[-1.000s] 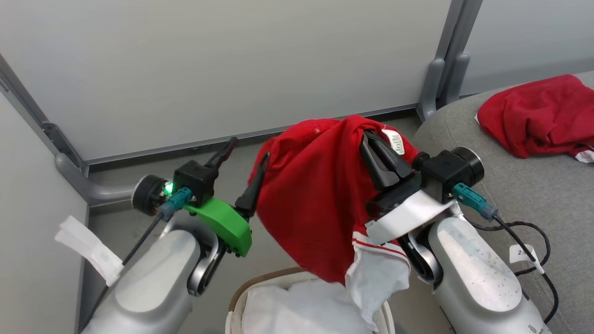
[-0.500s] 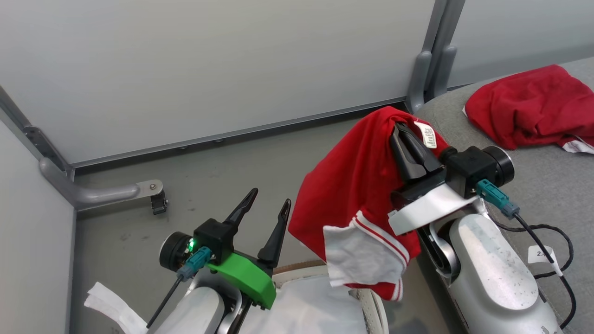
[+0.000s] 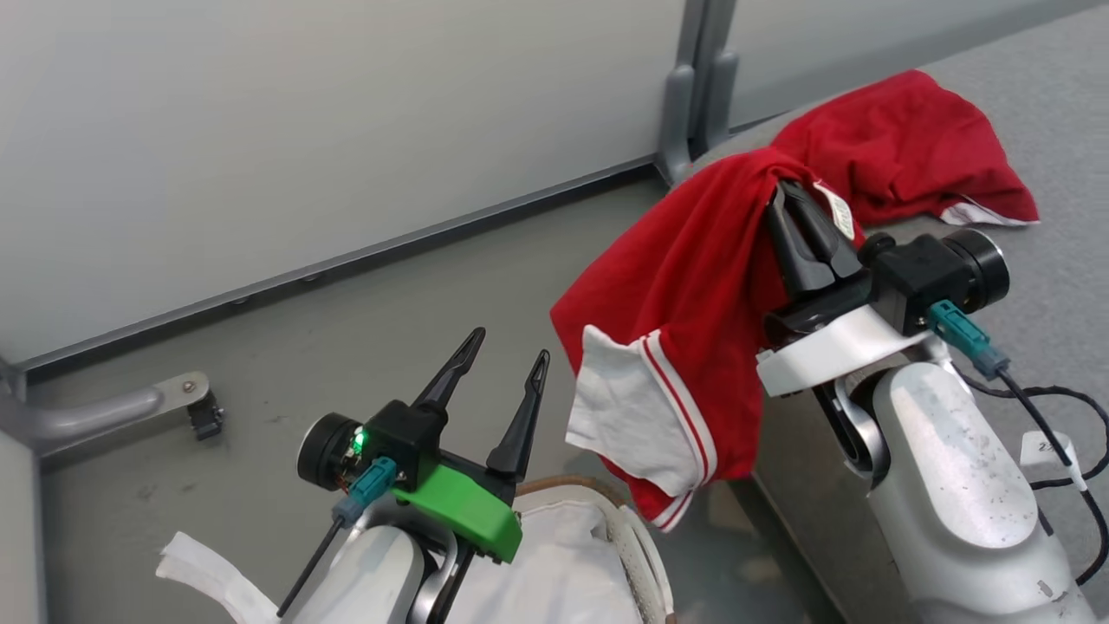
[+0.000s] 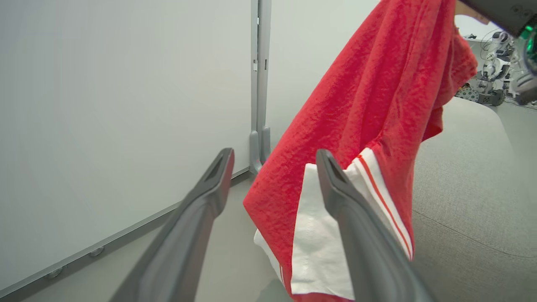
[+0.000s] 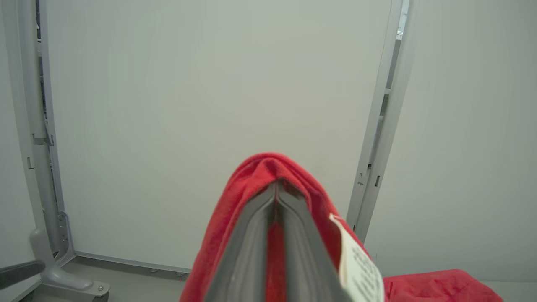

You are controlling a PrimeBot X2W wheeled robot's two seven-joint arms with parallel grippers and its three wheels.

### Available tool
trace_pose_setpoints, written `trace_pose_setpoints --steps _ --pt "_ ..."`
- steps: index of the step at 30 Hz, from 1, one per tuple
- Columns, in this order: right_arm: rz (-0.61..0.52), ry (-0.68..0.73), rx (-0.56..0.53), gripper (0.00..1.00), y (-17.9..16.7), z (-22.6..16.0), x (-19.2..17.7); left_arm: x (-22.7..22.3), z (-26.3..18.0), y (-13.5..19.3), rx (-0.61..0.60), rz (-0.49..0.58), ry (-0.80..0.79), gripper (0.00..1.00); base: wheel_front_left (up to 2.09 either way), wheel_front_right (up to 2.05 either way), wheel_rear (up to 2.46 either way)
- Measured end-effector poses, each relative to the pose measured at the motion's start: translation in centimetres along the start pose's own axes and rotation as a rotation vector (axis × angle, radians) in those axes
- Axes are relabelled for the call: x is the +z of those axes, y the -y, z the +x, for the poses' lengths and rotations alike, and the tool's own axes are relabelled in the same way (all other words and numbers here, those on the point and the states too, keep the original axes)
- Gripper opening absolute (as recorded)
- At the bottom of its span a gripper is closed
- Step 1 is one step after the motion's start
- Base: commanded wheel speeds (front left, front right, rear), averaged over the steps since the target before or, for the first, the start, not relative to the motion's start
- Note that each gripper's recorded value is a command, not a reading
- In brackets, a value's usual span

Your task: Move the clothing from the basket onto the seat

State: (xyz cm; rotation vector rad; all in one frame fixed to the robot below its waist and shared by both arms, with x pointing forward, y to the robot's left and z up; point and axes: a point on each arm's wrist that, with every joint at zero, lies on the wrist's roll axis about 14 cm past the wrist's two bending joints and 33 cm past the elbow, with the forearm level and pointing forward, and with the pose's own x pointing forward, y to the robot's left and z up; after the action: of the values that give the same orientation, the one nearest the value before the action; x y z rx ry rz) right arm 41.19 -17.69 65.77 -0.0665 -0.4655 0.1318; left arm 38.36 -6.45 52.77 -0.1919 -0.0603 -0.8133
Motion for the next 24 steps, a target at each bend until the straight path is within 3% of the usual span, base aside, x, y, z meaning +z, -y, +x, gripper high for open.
trace_pose_setpoints --steps 12,19,24 --pt "-0.144 -0.072 -0.211 0.00 8.7 -4.3 0.2 -2.1 4.4 5.8 -0.223 -0.042 -0.022 1.00 0.00 0.00 0.00" --pt "-0.188 -0.112 -0.300 0.00 11.6 -6.3 0.0 -3.9 5.7 8.2 -0.310 -0.082 -0.051 1.00 0.00 0.00 0.00" --pt "-0.246 -0.101 -0.306 0.00 13.1 -5.3 0.7 -5.0 5.8 8.5 -0.327 -0.102 -0.071 1.00 0.00 0.00 0.00"
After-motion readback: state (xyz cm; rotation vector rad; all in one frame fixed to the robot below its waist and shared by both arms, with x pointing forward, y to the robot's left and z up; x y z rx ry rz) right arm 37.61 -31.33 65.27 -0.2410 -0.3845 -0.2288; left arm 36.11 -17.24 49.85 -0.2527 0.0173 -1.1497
